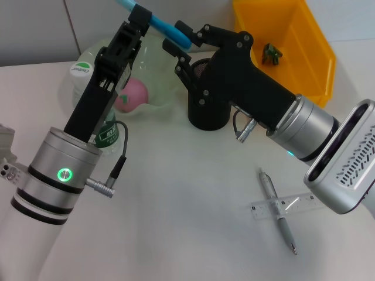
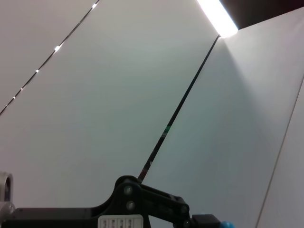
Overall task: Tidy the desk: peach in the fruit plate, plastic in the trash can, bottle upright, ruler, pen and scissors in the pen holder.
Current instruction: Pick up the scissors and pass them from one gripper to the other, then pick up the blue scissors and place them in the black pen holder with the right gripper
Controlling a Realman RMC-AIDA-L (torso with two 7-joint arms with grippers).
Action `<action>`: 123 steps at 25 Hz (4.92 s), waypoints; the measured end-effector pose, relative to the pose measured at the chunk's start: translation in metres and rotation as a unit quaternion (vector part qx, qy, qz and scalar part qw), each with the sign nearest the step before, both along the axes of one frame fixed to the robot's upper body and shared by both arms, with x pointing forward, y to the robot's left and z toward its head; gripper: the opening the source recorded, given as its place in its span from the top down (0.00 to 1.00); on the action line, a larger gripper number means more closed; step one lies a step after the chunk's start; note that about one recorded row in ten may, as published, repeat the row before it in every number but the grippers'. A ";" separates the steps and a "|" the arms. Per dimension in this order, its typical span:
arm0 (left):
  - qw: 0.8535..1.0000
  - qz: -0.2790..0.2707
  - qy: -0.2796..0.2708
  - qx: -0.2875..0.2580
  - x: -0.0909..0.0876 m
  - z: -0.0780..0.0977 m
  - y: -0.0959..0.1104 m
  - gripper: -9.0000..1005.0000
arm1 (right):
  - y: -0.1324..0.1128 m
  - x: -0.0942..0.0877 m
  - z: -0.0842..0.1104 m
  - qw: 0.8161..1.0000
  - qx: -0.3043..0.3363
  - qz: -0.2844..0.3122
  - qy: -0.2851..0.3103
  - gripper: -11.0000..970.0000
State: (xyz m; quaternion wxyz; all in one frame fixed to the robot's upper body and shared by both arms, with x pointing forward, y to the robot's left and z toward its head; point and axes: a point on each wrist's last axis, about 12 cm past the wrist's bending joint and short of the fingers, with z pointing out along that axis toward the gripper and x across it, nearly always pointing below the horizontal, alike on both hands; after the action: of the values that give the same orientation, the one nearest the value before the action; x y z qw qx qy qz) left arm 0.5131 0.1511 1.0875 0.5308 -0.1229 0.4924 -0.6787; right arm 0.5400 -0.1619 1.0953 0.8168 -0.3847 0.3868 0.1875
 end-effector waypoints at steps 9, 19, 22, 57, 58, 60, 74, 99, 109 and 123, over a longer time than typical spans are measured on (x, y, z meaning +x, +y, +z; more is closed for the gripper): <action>1.000 0.000 0.000 0.000 0.000 0.000 0.000 0.63 | 0.001 0.001 0.001 1.000 0.000 0.001 -0.001 0.78; 1.000 -0.001 -0.001 0.000 0.000 0.000 0.000 0.63 | 0.000 0.001 0.001 1.000 0.000 0.000 -0.002 0.80; 1.000 -0.003 -0.007 -0.001 0.000 0.002 -0.001 0.63 | 0.000 0.001 0.001 1.000 0.000 0.000 -0.003 0.91; 0.999 0.001 -0.039 0.022 0.002 0.002 0.013 0.30 | -0.010 0.002 0.005 0.998 0.045 -0.039 0.002 0.91; 0.998 -0.002 -0.051 0.032 0.002 0.002 0.017 0.30 | -0.013 0.003 0.006 0.997 0.059 -0.047 0.005 0.91; 0.995 -0.009 -0.082 0.058 0.003 0.003 0.028 0.30 | -0.021 0.003 0.008 0.995 0.085 -0.057 0.010 0.91; 0.891 -0.146 -0.238 0.358 0.006 0.011 0.109 0.30 | -0.048 -0.001 0.004 0.987 0.127 -0.090 0.036 0.91; 0.751 -0.200 -0.285 0.562 0.006 0.006 0.139 0.30 | -0.114 0.047 0.079 0.967 0.125 0.094 0.203 0.91; 0.760 -0.208 -0.278 0.549 0.004 0.002 0.134 0.30 | -0.115 0.083 0.194 0.918 -0.021 0.066 0.390 0.91; 0.759 -0.206 -0.275 0.553 0.002 0.000 0.136 0.30 | -0.046 0.120 0.288 0.786 -0.256 -0.084 0.557 0.91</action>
State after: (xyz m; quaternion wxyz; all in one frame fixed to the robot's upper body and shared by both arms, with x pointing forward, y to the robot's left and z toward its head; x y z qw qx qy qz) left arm 0.5153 0.2867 1.0873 0.4665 0.4882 0.6283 -0.3863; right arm 0.6596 -0.2075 1.3835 0.3437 -0.3742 0.8392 0.1940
